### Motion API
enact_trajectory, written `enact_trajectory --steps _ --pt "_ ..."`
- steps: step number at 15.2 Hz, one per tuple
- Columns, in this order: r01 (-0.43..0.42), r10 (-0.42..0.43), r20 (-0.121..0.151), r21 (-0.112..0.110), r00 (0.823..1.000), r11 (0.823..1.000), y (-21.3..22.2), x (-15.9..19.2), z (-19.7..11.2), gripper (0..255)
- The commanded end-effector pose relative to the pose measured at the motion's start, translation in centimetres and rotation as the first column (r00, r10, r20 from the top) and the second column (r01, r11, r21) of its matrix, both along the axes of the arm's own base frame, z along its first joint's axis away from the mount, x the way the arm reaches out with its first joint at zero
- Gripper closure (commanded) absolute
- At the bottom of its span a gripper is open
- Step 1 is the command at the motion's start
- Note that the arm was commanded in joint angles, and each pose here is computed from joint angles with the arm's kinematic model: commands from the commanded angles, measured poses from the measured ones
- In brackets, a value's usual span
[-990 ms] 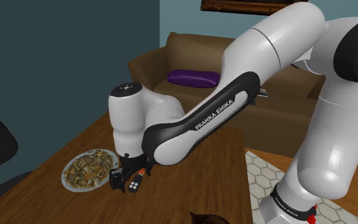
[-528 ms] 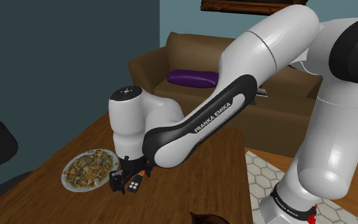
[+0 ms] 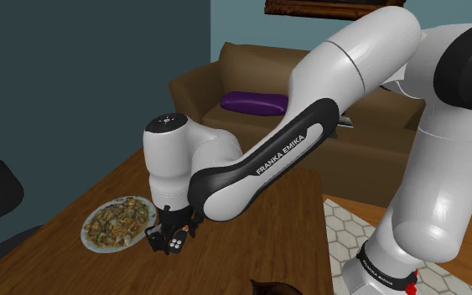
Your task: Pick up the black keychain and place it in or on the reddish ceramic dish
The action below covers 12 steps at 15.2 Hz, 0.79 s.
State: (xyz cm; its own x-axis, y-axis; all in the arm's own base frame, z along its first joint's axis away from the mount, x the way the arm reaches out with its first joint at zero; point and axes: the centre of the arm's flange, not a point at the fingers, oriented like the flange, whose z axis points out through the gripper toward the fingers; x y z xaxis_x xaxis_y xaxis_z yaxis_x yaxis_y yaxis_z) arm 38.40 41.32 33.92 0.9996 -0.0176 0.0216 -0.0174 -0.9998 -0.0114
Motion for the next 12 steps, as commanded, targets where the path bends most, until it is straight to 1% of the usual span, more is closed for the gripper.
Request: enact_trajectory --steps 1,3,12 --pt "0.0 0.0 0.0 0.0 1.0 1.0 0.0 0.0 0.0 255" --pt "0.0 0.0 0.0 0.0 1.0 1.0 0.0 0.0 0.0 255" --pt "0.0 0.0 0.0 0.0 1.0 1.0 0.0 0.0 4.7 255"
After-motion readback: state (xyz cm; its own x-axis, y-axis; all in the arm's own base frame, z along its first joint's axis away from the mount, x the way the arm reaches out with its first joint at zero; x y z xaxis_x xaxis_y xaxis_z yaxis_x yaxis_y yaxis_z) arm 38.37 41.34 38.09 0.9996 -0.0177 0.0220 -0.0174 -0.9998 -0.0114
